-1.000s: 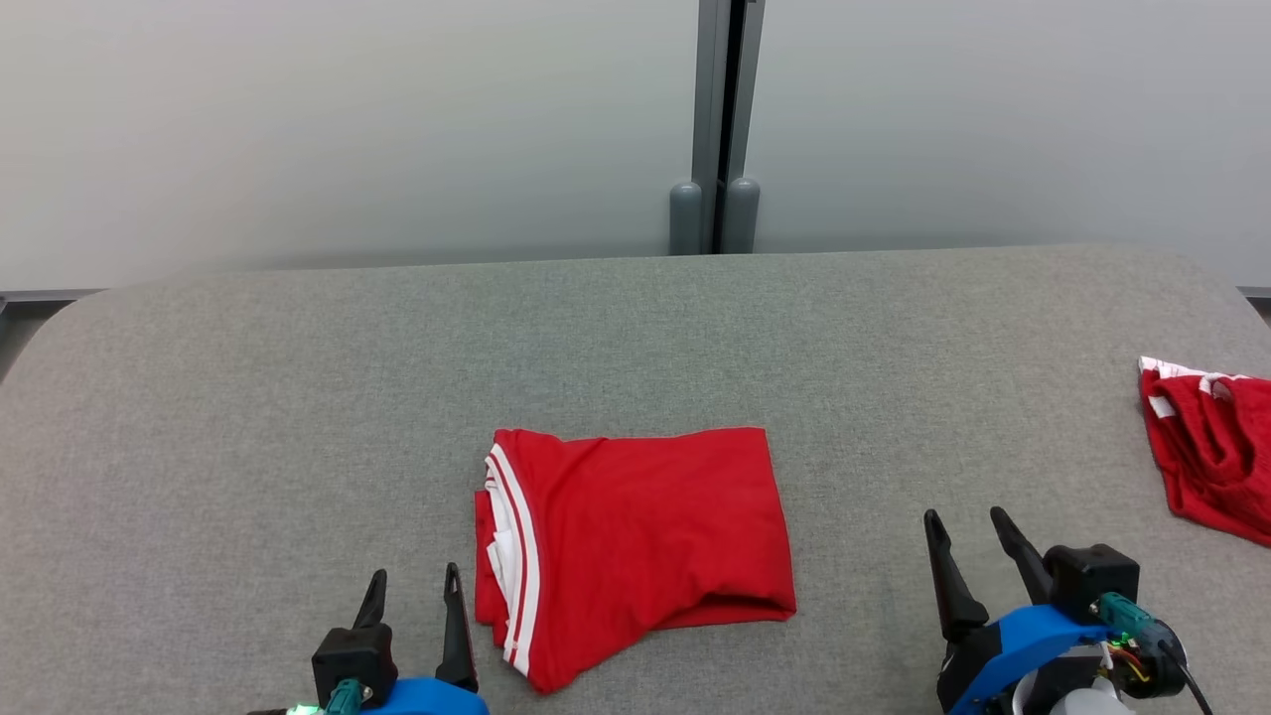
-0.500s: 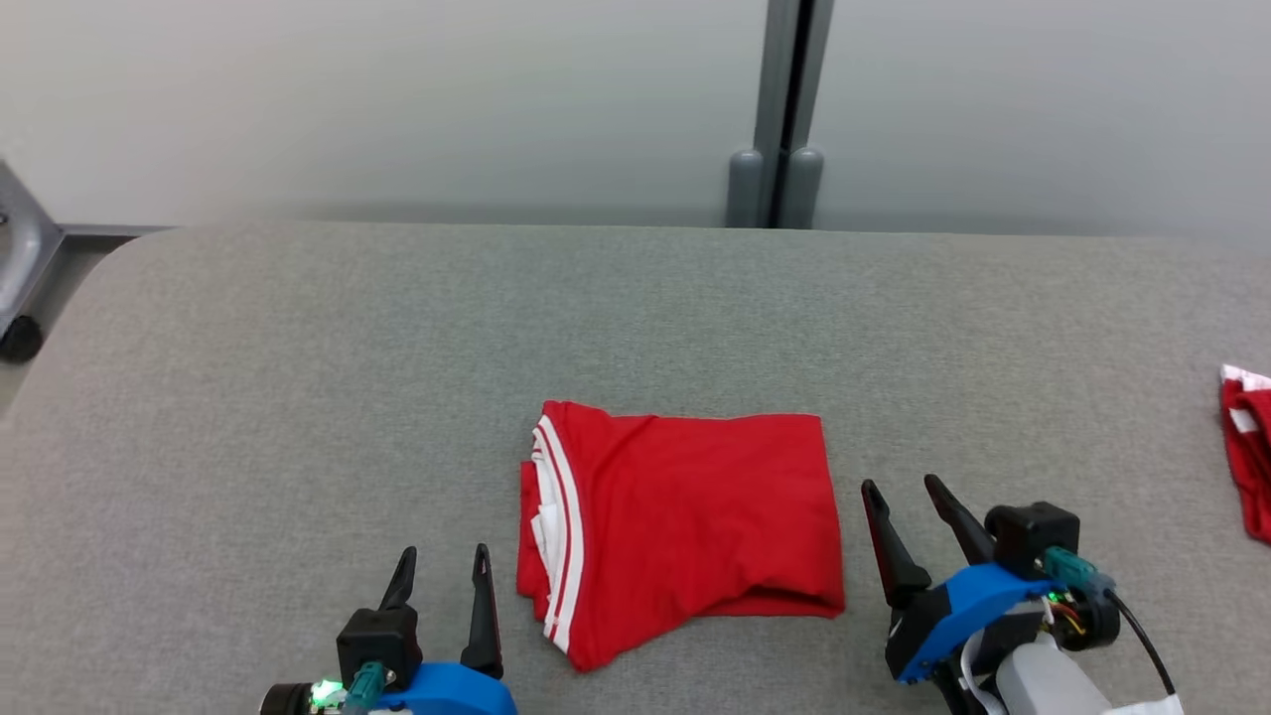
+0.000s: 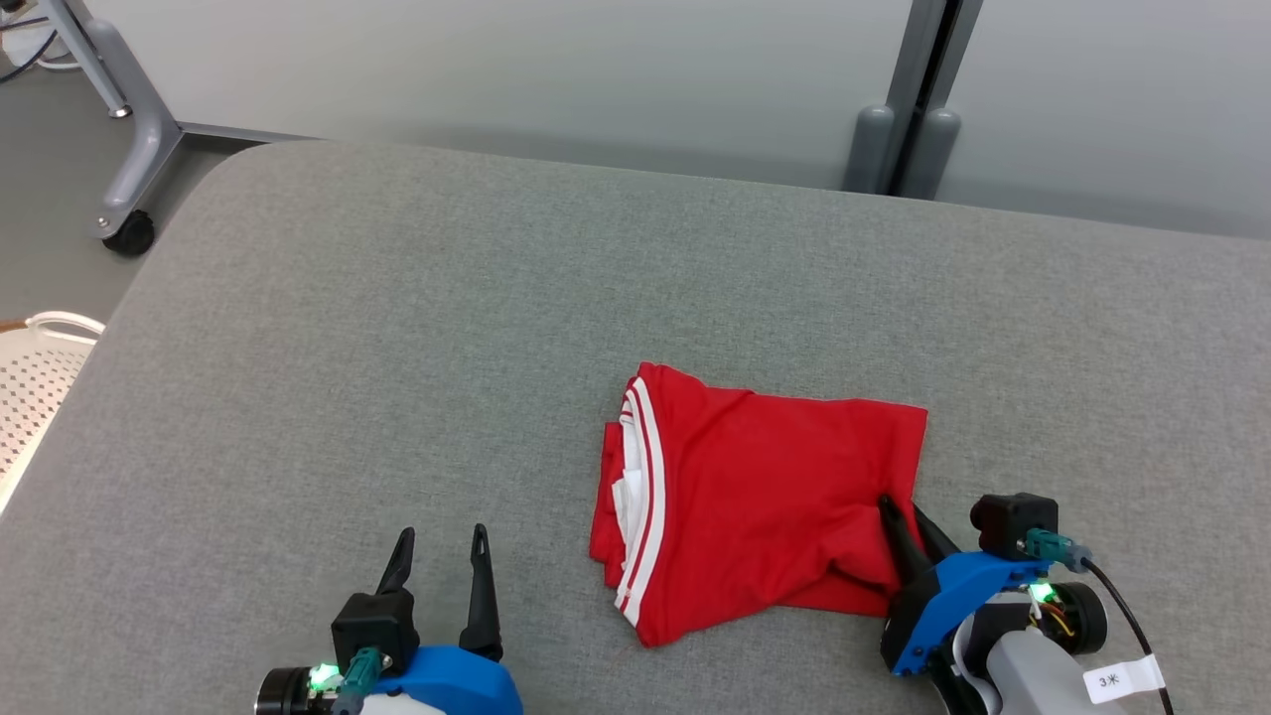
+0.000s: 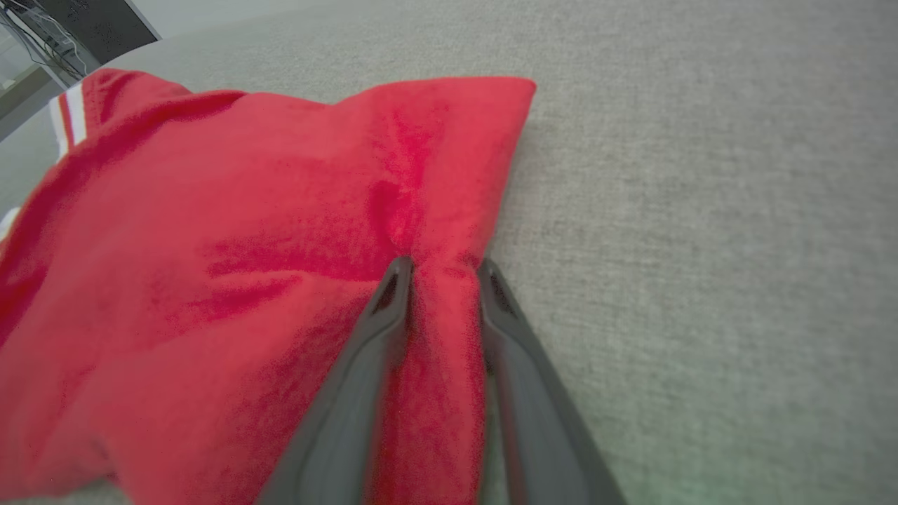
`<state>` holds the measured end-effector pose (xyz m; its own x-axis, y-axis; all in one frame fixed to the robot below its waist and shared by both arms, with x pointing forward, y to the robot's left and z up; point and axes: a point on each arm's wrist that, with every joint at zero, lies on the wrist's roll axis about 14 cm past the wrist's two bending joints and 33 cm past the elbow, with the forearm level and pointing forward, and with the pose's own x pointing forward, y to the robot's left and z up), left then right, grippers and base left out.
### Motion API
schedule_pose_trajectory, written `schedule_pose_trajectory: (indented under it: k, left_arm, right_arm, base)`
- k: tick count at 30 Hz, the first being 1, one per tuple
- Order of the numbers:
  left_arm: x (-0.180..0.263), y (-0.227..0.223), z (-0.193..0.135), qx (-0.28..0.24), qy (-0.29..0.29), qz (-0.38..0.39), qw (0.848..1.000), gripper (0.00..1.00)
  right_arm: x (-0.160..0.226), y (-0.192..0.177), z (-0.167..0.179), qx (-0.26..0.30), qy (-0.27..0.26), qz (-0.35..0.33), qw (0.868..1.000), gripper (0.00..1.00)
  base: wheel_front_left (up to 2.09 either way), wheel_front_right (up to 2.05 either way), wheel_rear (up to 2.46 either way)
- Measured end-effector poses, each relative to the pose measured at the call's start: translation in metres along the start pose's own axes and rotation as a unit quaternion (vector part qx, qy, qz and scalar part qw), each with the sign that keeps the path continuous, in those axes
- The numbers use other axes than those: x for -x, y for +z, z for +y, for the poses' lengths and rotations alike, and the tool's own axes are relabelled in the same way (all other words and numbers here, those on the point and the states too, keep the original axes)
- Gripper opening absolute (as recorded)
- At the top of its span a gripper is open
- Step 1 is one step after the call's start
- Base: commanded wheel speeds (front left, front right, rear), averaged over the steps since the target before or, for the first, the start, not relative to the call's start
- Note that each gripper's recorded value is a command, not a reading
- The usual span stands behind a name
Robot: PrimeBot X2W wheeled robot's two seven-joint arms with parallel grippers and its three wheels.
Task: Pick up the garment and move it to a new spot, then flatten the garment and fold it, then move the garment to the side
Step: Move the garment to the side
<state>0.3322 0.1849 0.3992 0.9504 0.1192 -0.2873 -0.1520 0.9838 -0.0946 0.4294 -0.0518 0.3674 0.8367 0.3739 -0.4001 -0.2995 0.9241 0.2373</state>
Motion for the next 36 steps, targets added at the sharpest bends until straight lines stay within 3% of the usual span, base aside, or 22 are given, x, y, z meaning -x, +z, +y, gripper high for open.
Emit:
schedule_pose_trajectory:
  k: [7,14,21,28,33,36]
  left_arm:
    - [-0.009,0.0,-0.024,-0.011,-0.041,0.002,0.999,1.0]
    - [-0.027,-0.007,-0.085,-0.023,-0.136,0.015,0.99,1.0]
    - [-0.04,-0.013,-0.158,-0.04,-0.235,0.025,0.971,1.0]
    - [-0.037,-0.019,-0.226,-0.056,-0.329,0.029,0.942,1.0]
    - [-0.029,-0.019,-0.263,-0.064,-0.377,0.026,0.924,1.0]
    - [-0.028,-0.018,-0.273,-0.065,-0.389,0.024,0.919,1.0]
  right_arm:
    - [0.007,0.032,-0.013,-0.009,-0.016,-0.054,0.998,0.0]
    - [0.039,0.053,-0.052,-0.002,-0.062,-0.1,0.993,0.0]
    - [0.091,0.058,-0.104,-0.023,-0.144,-0.131,0.981,0.0]
    - [0.147,0.058,-0.144,-0.045,-0.221,-0.158,0.961,0.0]
    - [0.178,0.059,-0.164,-0.052,-0.26,-0.172,0.949,0.0]
    - [0.185,0.067,-0.174,-0.029,-0.269,-0.17,0.947,0.0]
  base:
    - [0.0,0.0,0.0]
    - [0.0,0.0,0.0]
    - [0.0,0.0,0.0]
    - [0.0,0.0,0.0]
    - [0.0,0.0,0.0]
    - [0.0,0.0,0.0]
